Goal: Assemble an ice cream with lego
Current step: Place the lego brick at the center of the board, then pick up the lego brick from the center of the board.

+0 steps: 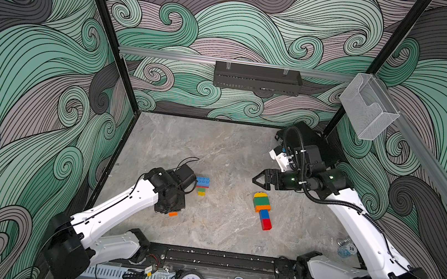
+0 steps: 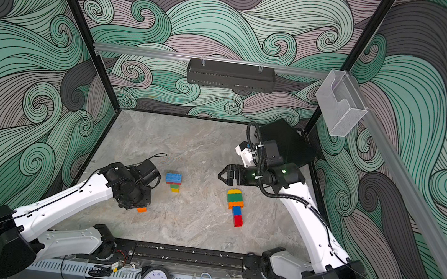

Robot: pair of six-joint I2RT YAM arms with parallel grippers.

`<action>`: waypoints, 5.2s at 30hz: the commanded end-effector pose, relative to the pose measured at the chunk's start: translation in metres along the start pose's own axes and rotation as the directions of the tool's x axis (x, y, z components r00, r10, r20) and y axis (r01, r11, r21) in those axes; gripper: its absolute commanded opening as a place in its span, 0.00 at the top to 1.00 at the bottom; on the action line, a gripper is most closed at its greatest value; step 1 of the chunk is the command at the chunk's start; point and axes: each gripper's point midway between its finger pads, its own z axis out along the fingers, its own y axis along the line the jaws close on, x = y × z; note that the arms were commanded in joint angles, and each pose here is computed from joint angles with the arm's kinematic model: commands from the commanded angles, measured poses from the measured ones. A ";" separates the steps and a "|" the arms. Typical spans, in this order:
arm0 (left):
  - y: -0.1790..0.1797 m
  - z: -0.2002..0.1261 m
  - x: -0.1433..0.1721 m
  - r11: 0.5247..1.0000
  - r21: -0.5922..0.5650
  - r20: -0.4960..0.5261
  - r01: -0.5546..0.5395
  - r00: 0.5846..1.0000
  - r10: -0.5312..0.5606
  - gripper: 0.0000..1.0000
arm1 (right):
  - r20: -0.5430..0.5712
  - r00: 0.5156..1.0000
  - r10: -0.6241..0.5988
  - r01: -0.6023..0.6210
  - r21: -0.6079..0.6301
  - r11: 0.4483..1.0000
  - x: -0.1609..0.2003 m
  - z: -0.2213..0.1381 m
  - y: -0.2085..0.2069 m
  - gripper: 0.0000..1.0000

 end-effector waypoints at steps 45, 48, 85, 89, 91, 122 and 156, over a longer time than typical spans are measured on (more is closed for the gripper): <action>-0.165 0.044 0.034 0.412 0.027 0.061 -0.911 0.413 0.909 0.90 | 0.017 0.999 0.038 -0.040 0.131 0.991 0.008 -0.023 -0.021 0.01; -0.166 0.046 0.034 0.409 0.030 0.064 -0.912 0.411 0.910 0.84 | 0.015 0.999 0.038 -0.039 0.131 0.991 0.007 -0.023 -0.020 0.01; -0.118 -0.078 0.009 0.660 0.013 0.311 -0.751 0.631 0.711 0.19 | -0.141 0.971 -0.194 0.213 0.135 0.968 0.030 0.027 -0.012 0.01; -0.113 -0.105 -0.005 0.708 0.042 0.413 -0.705 0.658 0.630 0.17 | -0.175 0.944 -0.279 0.298 0.098 0.949 0.043 0.044 -0.008 0.01; -0.105 -0.116 -0.013 0.743 0.072 0.437 -0.665 0.691 0.576 0.16 | -0.209 0.912 -0.353 0.372 0.055 0.927 0.055 0.055 0.001 0.01; -0.052 -0.125 -0.092 0.886 0.313 0.411 -0.341 0.890 0.197 0.15 | -0.133 0.001 -0.991 0.890 -0.452 0.062 0.149 0.190 0.046 0.26; -0.034 -0.111 -0.096 0.900 0.315 0.384 -0.300 0.908 0.168 0.14 | -0.238 -0.077 -0.968 0.915 -0.402 0.026 0.141 0.227 0.032 0.59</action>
